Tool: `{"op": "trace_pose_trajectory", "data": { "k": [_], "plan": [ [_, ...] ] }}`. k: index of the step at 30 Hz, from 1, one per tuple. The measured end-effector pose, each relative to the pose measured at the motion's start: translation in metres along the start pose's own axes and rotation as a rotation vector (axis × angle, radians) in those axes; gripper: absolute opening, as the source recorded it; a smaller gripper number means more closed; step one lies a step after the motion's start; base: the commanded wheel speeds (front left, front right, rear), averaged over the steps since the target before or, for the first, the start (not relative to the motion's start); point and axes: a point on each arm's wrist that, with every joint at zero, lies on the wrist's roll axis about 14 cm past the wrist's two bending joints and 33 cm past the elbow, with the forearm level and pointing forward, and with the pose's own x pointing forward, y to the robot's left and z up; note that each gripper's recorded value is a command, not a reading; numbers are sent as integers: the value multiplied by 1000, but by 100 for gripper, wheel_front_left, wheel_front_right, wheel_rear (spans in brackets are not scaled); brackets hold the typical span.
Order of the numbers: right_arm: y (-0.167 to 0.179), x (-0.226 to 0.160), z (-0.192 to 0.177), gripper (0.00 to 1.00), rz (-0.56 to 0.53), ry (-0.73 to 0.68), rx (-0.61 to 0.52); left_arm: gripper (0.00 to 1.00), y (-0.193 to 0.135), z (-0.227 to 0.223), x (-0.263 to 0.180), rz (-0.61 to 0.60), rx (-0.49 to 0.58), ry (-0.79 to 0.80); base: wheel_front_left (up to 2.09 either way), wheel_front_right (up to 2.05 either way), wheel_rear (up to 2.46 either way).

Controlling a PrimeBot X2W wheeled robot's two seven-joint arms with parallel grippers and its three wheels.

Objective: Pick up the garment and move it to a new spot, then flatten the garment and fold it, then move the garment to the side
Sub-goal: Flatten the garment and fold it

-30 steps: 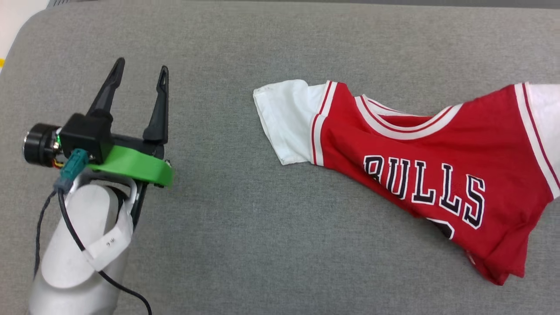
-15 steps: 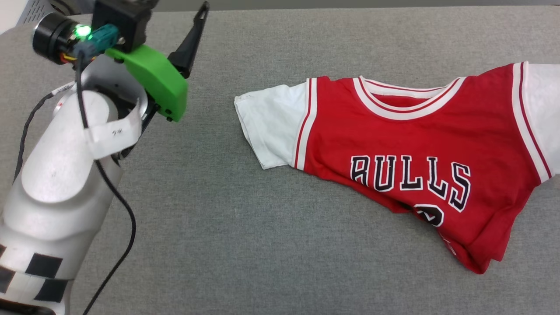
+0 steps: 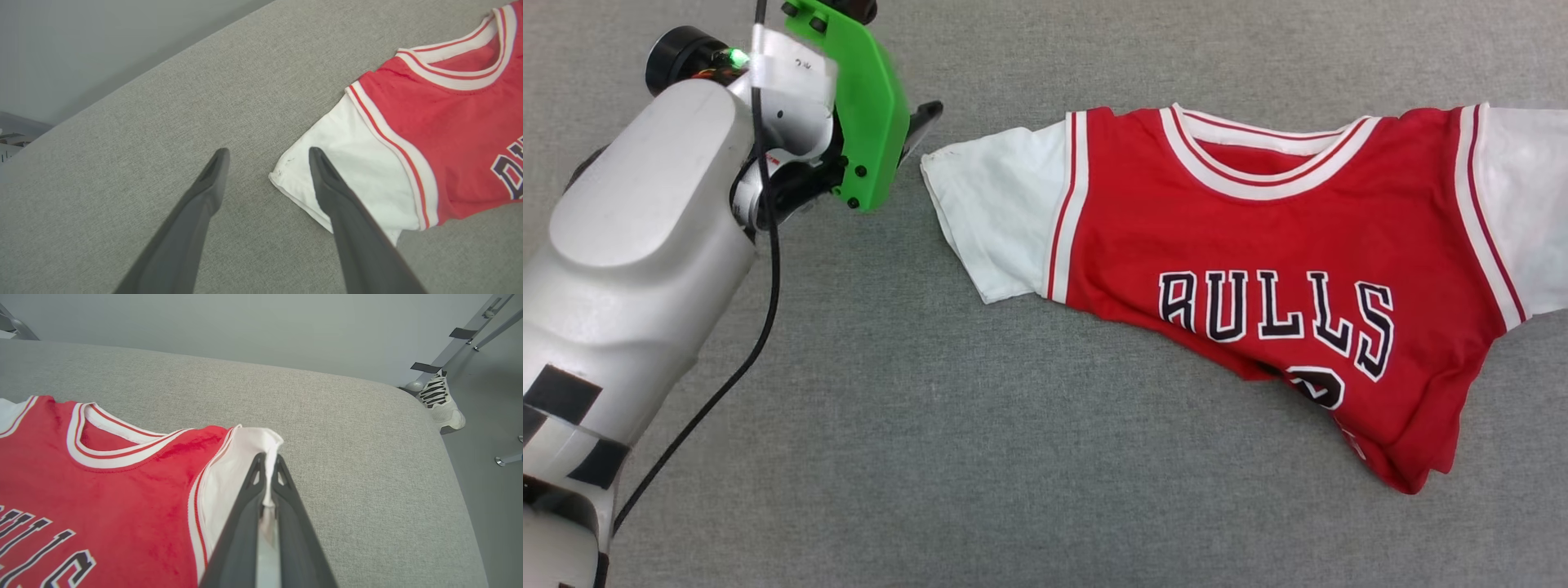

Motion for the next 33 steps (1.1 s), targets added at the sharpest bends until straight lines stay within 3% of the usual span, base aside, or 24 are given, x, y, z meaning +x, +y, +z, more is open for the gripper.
{"op": "trace_pose_trajectory", "data": {
  "k": [10, 19, 20, 21, 27, 33],
  "plan": [
    [2, 17, -16, 0, 8, 44, 0, 100, -10, -56, 42, -64, 20, 277, 0, 0, 0],
    [0, 26, -33, 0, 6, 82, 5, 100, -16, -80, 61, -102, 84, 372, 0, 0, 0],
    [0, 27, -35, 0, 6, 83, 5, 41, -16, -80, 61, -103, 95, 369, 0, 0, 0],
    [1, 27, -36, 0, 7, 85, 6, 0, -16, -80, 60, -104, 101, 364, 0, 0, 0],
    [3, 28, -31, 0, 15, 66, 5, 0, -20, -69, 54, -112, 119, 267, 0, 0, 0],
    [3, 20, -3, 0, 10, -23, -14, 0, -21, -20, 30, -98, 148, -8, 0, 0, 0]
  ]
}}
